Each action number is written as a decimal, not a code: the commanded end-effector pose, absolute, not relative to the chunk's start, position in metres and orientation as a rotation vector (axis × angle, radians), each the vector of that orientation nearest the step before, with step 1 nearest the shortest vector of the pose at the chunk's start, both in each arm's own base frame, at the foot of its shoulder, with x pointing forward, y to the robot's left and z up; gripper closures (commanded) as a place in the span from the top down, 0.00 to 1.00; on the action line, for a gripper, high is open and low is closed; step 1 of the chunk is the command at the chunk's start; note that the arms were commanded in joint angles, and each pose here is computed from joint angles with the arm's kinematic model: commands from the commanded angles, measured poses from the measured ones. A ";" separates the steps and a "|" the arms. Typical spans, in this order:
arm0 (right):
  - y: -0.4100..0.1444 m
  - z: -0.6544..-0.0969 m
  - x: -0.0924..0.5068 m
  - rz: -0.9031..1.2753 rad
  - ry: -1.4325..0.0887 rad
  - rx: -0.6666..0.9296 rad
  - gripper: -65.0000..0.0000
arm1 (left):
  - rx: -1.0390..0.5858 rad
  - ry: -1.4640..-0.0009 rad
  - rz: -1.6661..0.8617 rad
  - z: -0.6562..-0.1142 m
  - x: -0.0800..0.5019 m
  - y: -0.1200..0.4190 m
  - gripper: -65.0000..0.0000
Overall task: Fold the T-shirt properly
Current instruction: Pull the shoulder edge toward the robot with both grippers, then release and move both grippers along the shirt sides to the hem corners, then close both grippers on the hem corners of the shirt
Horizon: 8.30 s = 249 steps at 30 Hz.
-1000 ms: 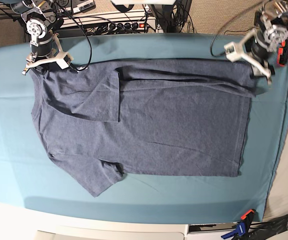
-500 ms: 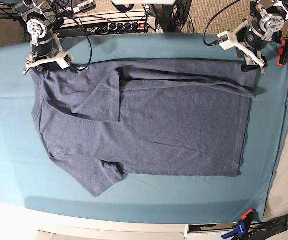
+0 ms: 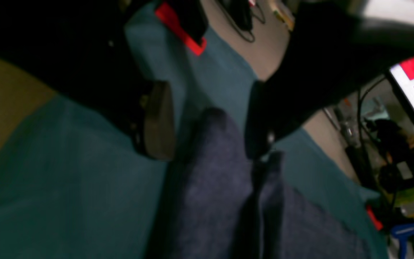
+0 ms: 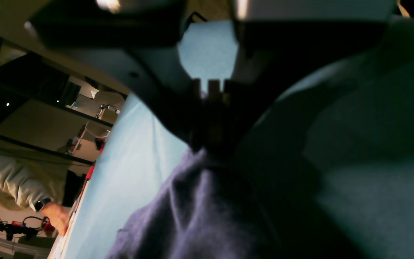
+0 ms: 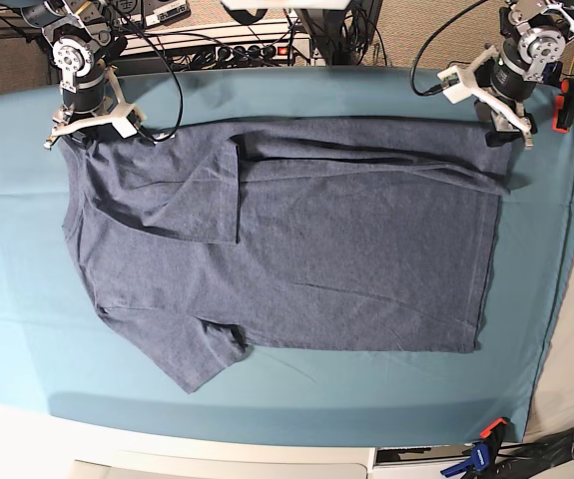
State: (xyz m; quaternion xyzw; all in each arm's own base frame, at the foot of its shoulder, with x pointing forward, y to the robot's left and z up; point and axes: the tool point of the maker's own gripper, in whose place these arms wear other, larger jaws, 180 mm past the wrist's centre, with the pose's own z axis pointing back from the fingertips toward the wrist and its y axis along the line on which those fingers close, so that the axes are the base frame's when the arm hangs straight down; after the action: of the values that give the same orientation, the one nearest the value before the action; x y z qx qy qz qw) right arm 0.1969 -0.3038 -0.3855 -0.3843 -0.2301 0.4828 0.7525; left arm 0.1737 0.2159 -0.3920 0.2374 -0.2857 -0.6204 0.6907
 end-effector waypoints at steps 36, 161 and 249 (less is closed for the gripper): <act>-0.309 -0.373 0.206 1.066 -0.535 -0.889 0.00 | 0.498 -0.655 -1.378 -0.386 0.195 0.215 0.00; -0.337 -0.302 0.476 0.030 -0.948 -0.208 0.42 | -0.347 -0.786 0.129 -0.328 0.511 0.270 0.45; -0.320 -0.351 0.472 -0.201 -0.919 0.122 0.52 | -0.572 -0.739 0.075 -0.373 0.482 0.201 0.00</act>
State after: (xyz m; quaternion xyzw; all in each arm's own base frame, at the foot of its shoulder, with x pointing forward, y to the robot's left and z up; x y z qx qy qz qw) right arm 0.4569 -0.3143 -0.3757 0.0585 -0.4108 -0.0985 0.9045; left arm 0.4647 0.1967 -0.3963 -0.2704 -0.3265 0.0375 0.9049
